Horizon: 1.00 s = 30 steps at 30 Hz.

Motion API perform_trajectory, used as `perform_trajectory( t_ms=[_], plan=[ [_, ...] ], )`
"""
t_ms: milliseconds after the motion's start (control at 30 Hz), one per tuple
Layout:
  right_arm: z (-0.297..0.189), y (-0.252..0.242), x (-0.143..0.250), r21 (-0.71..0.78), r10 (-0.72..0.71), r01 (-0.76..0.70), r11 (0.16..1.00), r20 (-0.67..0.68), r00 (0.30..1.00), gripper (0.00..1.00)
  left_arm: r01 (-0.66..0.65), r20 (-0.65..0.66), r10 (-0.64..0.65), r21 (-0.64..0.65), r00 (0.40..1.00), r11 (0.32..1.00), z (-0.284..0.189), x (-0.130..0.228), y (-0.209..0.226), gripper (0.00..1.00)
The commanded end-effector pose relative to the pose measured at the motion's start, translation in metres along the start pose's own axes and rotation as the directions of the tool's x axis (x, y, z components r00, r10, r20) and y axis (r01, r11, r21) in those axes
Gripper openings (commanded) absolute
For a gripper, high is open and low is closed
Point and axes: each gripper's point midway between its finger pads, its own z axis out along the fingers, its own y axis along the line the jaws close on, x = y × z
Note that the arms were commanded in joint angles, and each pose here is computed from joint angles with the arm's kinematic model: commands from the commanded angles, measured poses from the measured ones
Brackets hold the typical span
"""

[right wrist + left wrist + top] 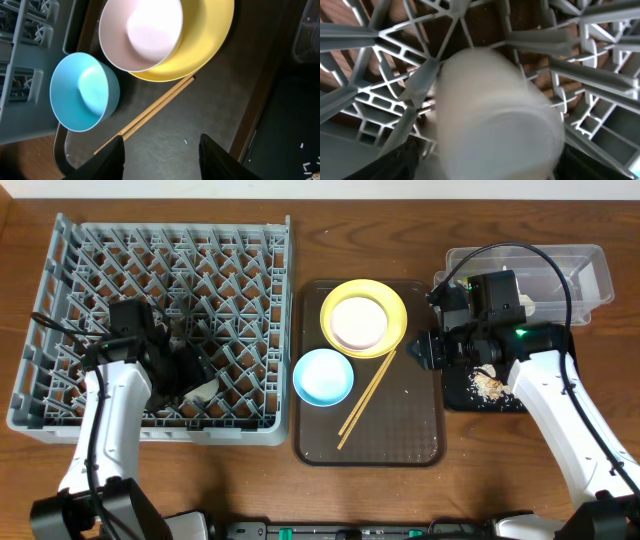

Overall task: Sort waste into correct bins and load items into the dishwasher rack
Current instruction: 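Place the white cup upright in the rack with the left gripper, then reach the left gripper to the tray and grasp the light-blue bowl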

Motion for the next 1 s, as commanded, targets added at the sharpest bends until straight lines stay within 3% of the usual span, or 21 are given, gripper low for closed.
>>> perform_trajectory(
  t_ms=[0,167,367,600,733,967],
  plan=[
    [-0.008,0.001,-0.008,0.004,-0.018,0.018,1.0,0.029,0.999,0.47,-0.018,0.056,0.017,0.013,0.998,1.0,-0.016,-0.007,-0.004,0.87],
    [-0.008,0.0,-0.008,0.009,-0.017,0.016,1.0,0.027,1.0,0.49,-0.028,0.098,0.025,0.025,0.995,0.999,-0.032,-0.006,-0.007,0.88],
    [-0.012,-0.018,-0.006,0.12,-0.013,0.01,0.993,0.025,1.0,0.49,-0.057,0.161,0.05,0.045,0.986,0.997,-0.069,-0.011,-0.019,0.89],
    [-0.043,-0.042,-0.009,0.306,0.019,-0.048,0.951,0.096,0.995,0.55,-0.251,0.217,0.236,0.043,0.947,0.967,-0.092,-0.008,-0.071,0.89],
    [-0.063,-0.044,-0.01,0.331,0.025,-0.073,0.941,0.145,0.989,0.63,-0.398,0.205,0.385,0.026,0.9,0.917,-0.084,0.015,-0.107,0.89],
    [-0.075,-0.055,-0.004,0.343,0.092,-0.145,0.928,0.168,0.982,0.65,-0.632,0.168,0.617,0.058,0.769,0.773,-0.06,0.067,-0.176,0.9]
  ],
)
